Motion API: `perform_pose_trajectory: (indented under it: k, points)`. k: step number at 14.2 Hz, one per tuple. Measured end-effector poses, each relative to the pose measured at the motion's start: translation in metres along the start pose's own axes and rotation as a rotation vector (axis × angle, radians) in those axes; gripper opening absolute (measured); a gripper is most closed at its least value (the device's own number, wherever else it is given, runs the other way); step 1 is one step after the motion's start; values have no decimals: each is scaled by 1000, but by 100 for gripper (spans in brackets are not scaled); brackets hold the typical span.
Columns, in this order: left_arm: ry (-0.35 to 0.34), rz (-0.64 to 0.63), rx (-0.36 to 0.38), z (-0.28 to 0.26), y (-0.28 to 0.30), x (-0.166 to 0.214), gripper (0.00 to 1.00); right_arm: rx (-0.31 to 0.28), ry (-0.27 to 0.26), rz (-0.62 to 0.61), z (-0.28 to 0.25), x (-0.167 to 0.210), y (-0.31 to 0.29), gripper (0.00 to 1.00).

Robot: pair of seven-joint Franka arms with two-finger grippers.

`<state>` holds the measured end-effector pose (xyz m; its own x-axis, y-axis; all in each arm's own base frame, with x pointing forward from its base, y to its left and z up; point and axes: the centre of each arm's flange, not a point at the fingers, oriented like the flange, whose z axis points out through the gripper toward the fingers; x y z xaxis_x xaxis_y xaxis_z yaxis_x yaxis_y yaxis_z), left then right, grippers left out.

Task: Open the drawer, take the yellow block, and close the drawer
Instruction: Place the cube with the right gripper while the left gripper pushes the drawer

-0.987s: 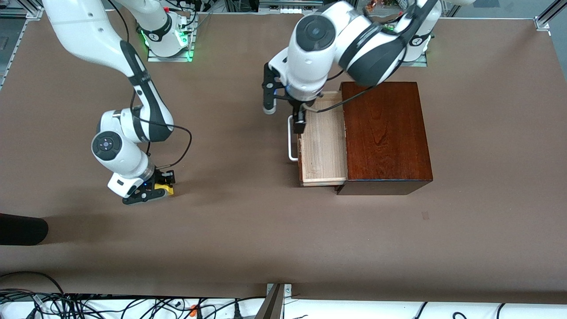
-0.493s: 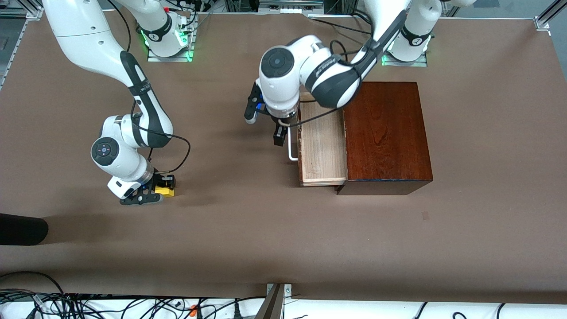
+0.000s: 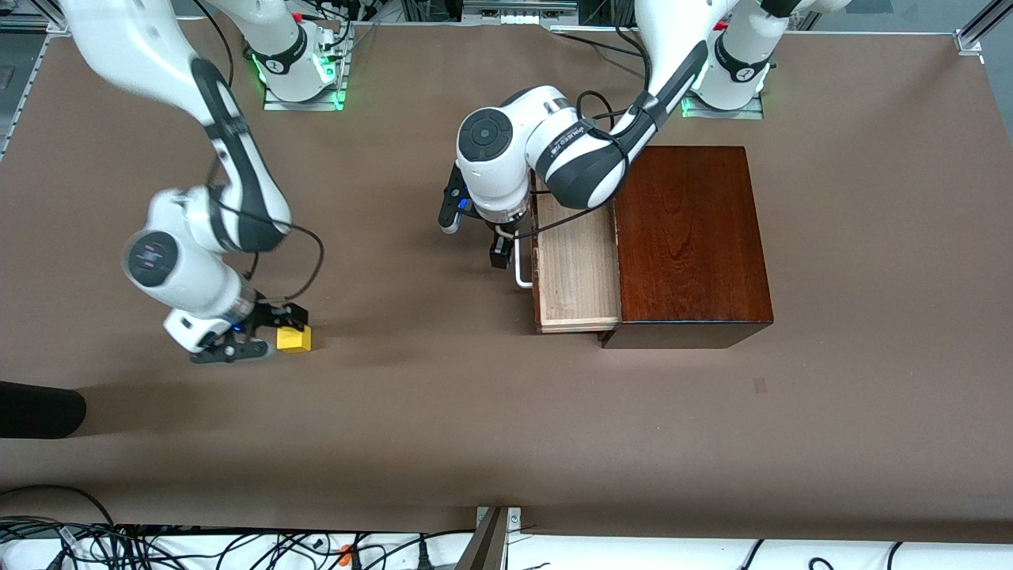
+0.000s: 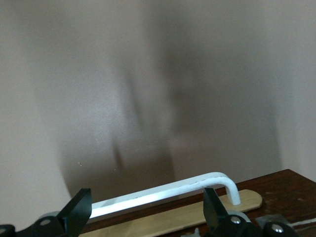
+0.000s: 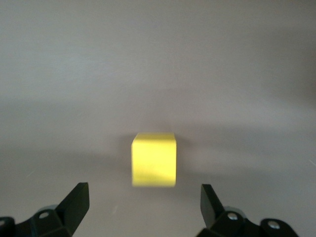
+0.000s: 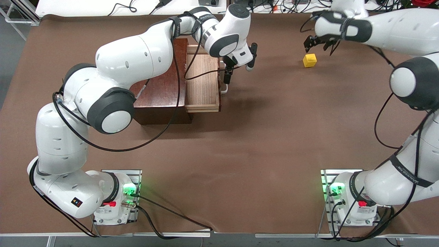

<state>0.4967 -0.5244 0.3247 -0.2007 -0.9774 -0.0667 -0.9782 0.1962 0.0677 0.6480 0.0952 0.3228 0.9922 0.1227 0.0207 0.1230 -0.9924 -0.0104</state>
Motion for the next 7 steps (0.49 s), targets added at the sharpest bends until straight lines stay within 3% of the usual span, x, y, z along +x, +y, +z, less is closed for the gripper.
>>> perform_pose_trajectory:
  k: [4, 7]
  points:
    - [-44, -6, -40, 5, 5, -4, 100, 23, -28, -9, -142, -35, -3, 100]
    - [-88, -21, -52, 5, 7, -9, 100, 32, -40, -15, -204, -61, -3, 100]
